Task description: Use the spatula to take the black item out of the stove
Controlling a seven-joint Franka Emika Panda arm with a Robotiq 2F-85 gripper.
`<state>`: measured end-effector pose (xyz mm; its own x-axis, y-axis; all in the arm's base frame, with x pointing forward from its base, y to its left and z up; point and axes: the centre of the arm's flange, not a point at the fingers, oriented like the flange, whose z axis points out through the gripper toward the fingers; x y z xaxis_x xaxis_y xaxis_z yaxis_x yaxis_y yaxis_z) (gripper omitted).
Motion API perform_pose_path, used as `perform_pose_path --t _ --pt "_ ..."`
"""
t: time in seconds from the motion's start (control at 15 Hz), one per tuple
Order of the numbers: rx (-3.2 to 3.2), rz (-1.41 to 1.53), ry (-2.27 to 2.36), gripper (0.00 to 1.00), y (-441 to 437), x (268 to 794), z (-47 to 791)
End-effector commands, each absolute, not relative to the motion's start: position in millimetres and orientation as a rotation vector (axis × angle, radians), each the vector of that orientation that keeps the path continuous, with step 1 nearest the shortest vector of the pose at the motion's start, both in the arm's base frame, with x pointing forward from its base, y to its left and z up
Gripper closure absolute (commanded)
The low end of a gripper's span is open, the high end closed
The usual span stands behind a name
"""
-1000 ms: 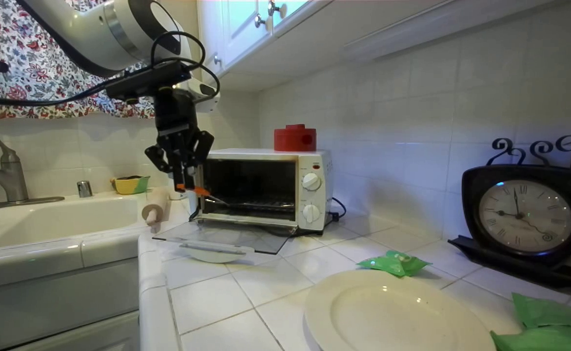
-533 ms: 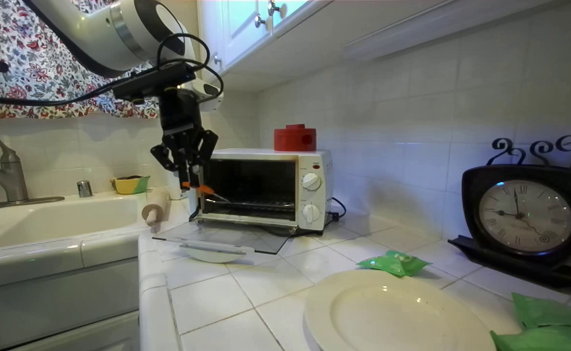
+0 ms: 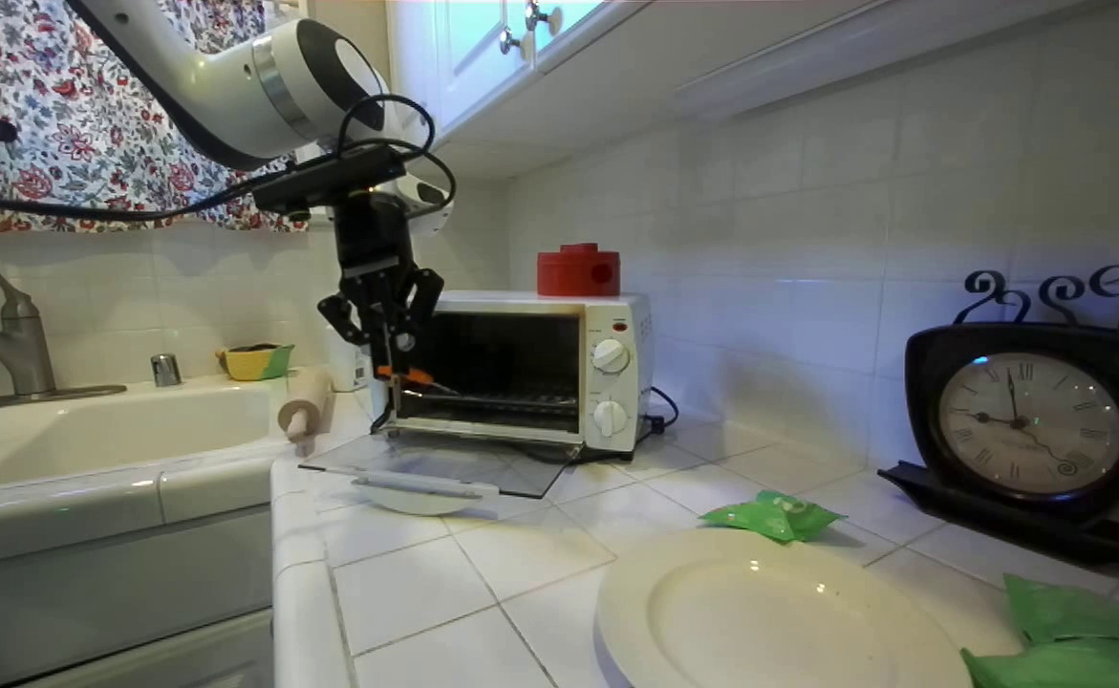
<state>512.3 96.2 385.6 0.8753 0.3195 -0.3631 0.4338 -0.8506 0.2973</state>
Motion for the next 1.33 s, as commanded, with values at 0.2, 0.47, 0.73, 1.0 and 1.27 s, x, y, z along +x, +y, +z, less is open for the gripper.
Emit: perform_pose_path --t 0.2,0.47,0.73,1.0,1.27 --pt "2.605 -0.53 0.559 0.96 109.8 528.2 389.3" --pt "2.577 -0.587 0.565 0.96 121.3 528.5 405.6" --pt "2.586 -0.564 0.566 0.96 128.6 537.9 410.7" --pt "2.605 -0.558 0.546 0.96 125.4 550.7 407.6" --pt "2.62 -0.548 0.536 0.96 121.9 563.1 400.2"
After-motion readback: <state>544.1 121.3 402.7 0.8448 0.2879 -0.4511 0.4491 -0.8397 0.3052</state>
